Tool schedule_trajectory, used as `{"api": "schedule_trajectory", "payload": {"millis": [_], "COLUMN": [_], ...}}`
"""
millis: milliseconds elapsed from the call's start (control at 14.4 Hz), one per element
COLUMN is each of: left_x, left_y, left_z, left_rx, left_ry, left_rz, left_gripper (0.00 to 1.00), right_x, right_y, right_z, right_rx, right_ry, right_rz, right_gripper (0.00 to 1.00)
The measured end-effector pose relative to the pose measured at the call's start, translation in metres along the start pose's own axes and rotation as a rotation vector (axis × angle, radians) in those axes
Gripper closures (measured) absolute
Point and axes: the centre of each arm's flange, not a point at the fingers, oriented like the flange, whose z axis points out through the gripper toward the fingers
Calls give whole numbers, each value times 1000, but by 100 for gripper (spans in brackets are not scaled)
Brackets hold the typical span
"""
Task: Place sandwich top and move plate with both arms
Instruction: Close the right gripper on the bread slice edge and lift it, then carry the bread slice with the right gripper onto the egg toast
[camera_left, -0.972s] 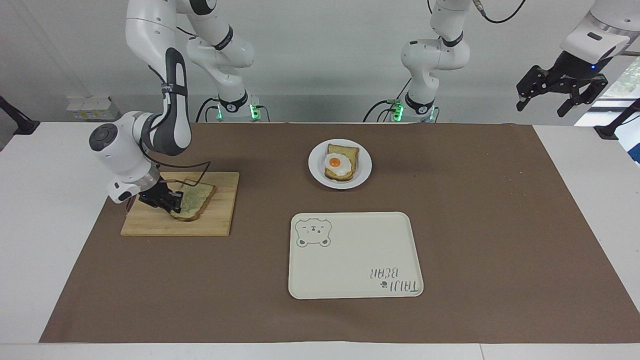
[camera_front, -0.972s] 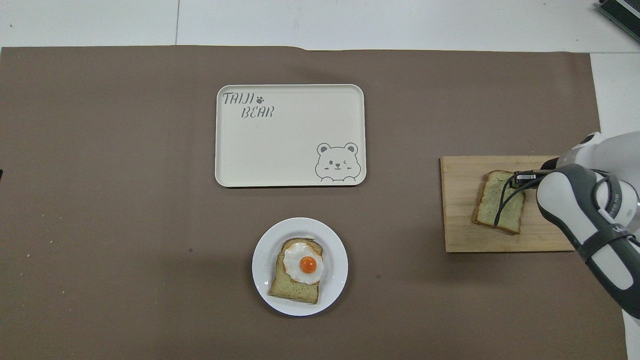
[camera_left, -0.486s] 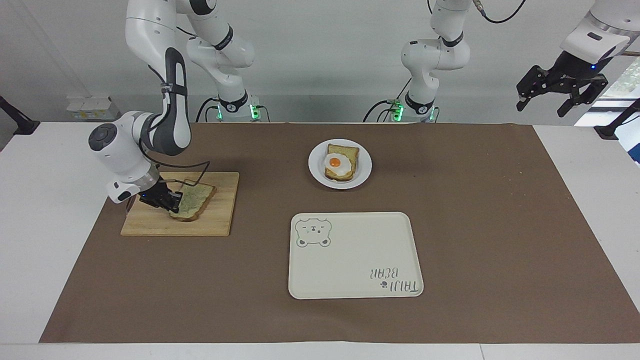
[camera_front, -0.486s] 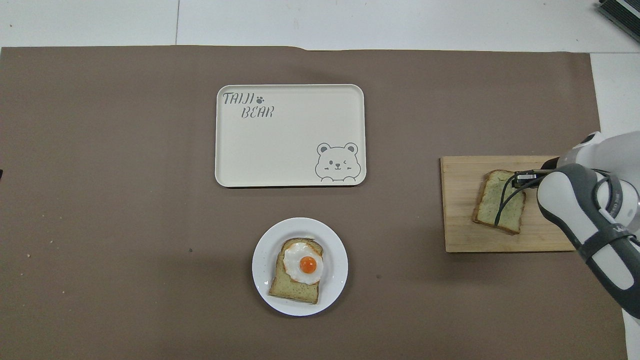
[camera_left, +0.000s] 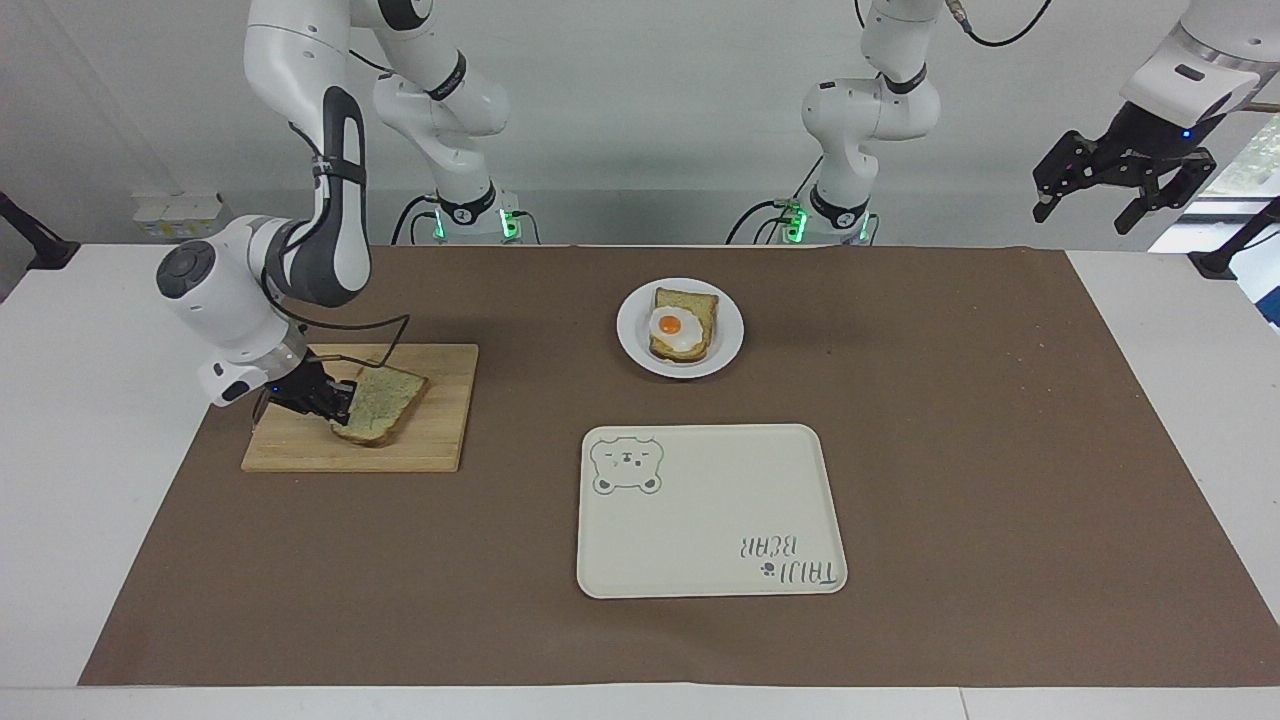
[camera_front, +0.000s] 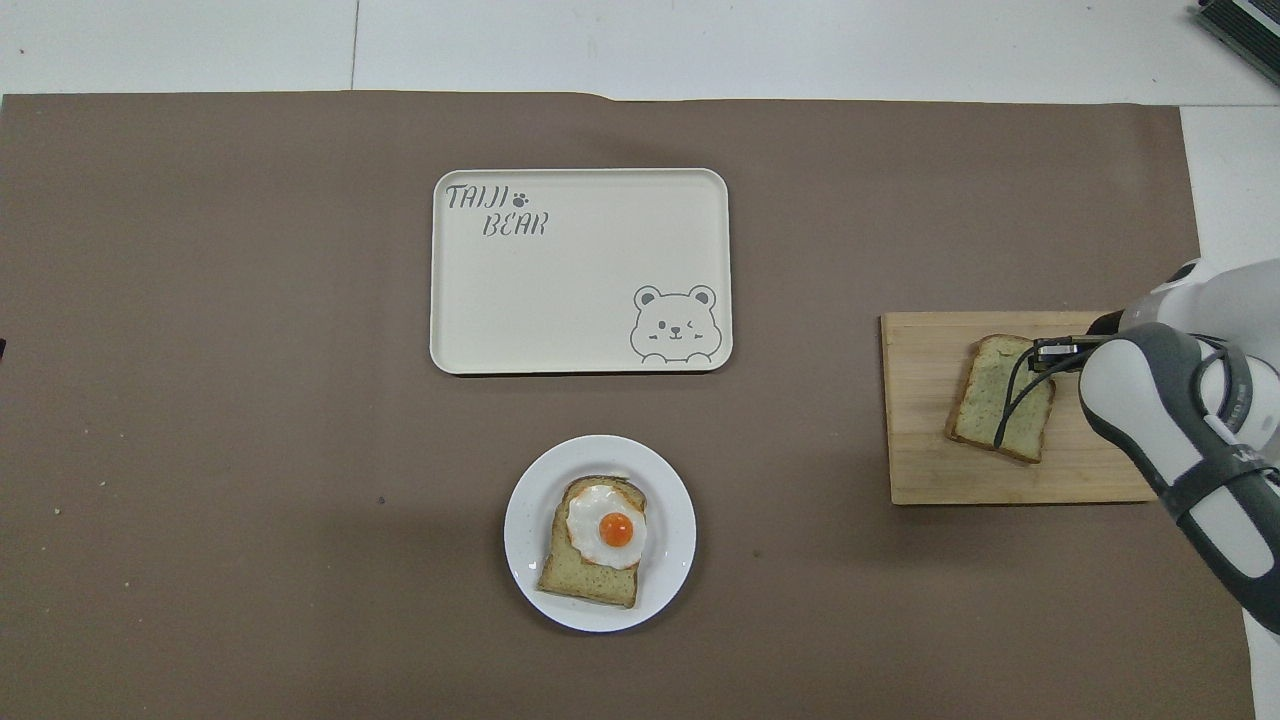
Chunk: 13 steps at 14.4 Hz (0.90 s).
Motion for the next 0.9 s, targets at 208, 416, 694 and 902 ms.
{"api": "schedule_trajectory", "payload": {"millis": [208, 416, 694, 902], "left_x": [0, 0, 0, 0], "left_y": [0, 0, 0, 0], "left_z": [0, 0, 0, 0], "left_rx": [0, 0, 0, 0], "left_ry": [0, 0, 0, 0], "left_rz": [0, 0, 0, 0], "left_gripper": [0, 0, 0, 0], "right_x": [-1, -11, -20, -21], "right_y": [-7, -18, -40, -73], "right_z": [-24, -44, -61, -58], "right_rx": [16, 37, 160, 205], "right_ry": [-35, -74, -155, -191], "right_rz": [-15, -44, -91, -140], "right_gripper": [90, 90, 90, 90]}}
